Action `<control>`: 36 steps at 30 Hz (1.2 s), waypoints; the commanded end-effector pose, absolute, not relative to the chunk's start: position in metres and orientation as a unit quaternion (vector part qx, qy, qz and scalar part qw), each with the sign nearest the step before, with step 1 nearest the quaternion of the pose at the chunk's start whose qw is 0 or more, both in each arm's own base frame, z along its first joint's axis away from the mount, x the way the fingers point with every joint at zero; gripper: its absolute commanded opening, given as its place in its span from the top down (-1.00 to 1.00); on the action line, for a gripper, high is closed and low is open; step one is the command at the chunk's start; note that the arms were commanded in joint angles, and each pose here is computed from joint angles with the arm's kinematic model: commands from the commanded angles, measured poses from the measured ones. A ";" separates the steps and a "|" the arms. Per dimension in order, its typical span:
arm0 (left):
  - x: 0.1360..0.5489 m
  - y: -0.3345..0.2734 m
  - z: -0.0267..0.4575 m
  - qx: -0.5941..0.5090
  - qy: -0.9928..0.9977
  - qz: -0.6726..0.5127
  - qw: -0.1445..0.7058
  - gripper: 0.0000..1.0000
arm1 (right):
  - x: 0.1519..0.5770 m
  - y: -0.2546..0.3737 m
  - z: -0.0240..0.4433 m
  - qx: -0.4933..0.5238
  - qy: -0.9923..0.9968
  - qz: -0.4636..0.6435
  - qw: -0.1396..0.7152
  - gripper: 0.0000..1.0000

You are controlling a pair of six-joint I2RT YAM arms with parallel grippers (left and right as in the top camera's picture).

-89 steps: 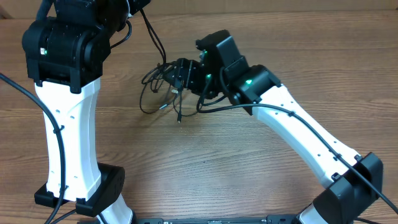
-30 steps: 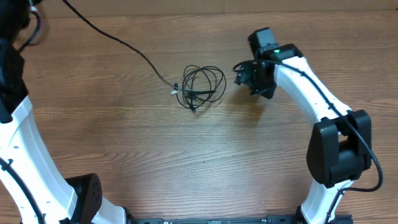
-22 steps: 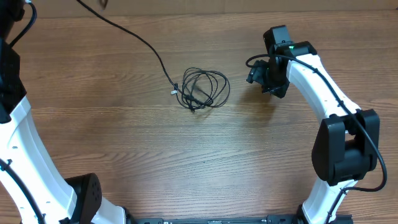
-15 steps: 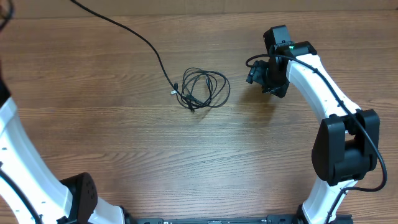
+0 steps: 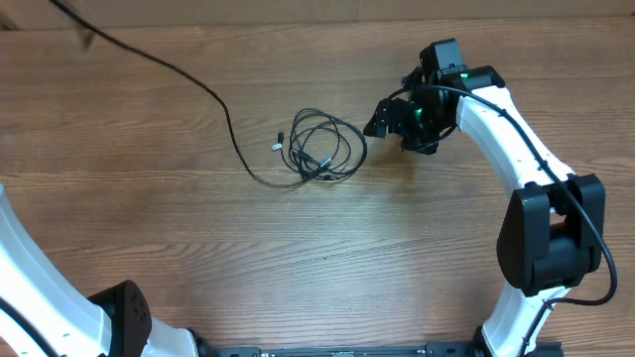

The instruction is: Untangle cables

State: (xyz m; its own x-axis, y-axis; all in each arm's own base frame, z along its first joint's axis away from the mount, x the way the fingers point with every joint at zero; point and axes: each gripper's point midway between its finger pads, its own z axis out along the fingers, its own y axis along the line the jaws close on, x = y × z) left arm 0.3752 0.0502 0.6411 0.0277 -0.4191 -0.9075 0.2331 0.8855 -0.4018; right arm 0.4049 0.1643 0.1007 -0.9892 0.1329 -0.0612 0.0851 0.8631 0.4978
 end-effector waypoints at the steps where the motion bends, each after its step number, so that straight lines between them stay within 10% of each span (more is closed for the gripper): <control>1: 0.344 0.047 0.684 -0.071 0.603 -0.227 0.761 0.92 | 0.403 0.185 0.127 0.018 0.953 0.294 0.067 -0.69; 15: 0.291 0.109 0.732 -0.128 0.514 -0.137 0.837 0.92 | 0.407 0.176 0.121 0.036 0.961 0.263 0.075 -0.70; 36: 0.353 0.330 0.446 -0.550 0.654 0.148 0.498 0.92 | 0.407 0.176 0.121 0.037 0.962 0.261 0.074 -0.69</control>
